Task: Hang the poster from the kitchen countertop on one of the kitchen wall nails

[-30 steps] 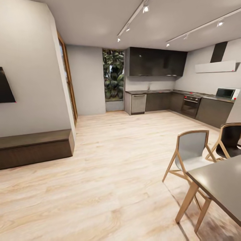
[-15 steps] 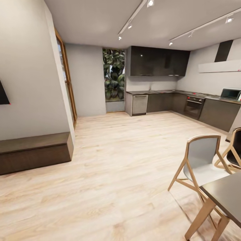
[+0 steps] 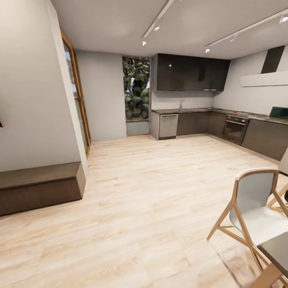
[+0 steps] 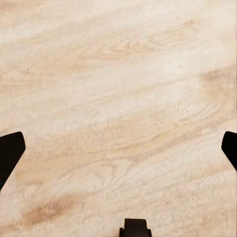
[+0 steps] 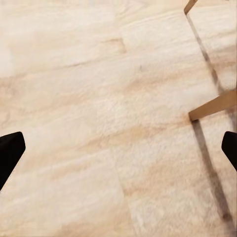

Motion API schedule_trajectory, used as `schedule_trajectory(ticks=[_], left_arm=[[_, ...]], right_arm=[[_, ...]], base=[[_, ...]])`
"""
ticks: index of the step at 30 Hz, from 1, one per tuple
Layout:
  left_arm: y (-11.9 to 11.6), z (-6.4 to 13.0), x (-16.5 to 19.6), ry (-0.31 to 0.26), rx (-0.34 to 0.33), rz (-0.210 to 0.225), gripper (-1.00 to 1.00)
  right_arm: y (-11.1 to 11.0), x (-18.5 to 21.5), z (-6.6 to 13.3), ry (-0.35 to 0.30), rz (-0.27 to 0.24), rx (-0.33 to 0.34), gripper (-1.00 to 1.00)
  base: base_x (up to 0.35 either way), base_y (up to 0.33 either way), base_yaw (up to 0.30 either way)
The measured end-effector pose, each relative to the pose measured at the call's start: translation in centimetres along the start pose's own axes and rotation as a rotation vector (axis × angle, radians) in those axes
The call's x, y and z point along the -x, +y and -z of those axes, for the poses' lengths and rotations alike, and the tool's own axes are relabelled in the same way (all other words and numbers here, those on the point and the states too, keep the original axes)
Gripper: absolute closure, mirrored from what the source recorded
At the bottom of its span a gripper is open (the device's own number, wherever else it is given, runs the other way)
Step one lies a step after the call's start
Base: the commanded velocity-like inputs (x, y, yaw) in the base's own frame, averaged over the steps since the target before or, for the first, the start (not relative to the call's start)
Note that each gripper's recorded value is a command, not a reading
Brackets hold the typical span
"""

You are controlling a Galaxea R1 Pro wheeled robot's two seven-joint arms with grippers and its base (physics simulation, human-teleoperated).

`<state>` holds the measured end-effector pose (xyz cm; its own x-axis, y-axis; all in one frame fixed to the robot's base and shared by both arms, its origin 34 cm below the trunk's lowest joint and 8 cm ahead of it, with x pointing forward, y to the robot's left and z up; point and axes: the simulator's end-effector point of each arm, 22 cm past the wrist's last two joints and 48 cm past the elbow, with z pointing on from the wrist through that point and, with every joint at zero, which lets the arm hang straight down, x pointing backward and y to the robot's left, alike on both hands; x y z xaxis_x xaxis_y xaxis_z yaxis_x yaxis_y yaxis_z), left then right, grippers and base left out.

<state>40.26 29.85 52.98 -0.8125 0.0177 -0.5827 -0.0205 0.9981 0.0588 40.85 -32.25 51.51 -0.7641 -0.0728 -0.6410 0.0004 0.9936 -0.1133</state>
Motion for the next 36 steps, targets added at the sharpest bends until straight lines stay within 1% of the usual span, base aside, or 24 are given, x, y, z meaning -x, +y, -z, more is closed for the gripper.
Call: schedule_trajectory(ticks=[36], left_arm=[[0.02,0.0,0.0,0.0,0.0,0.0,-1.0]], right_arm=[[-0.02,-0.05,0.01,0.001,-0.001,-0.001,-1.0]], base=[[0.337,0.0,0.0]])
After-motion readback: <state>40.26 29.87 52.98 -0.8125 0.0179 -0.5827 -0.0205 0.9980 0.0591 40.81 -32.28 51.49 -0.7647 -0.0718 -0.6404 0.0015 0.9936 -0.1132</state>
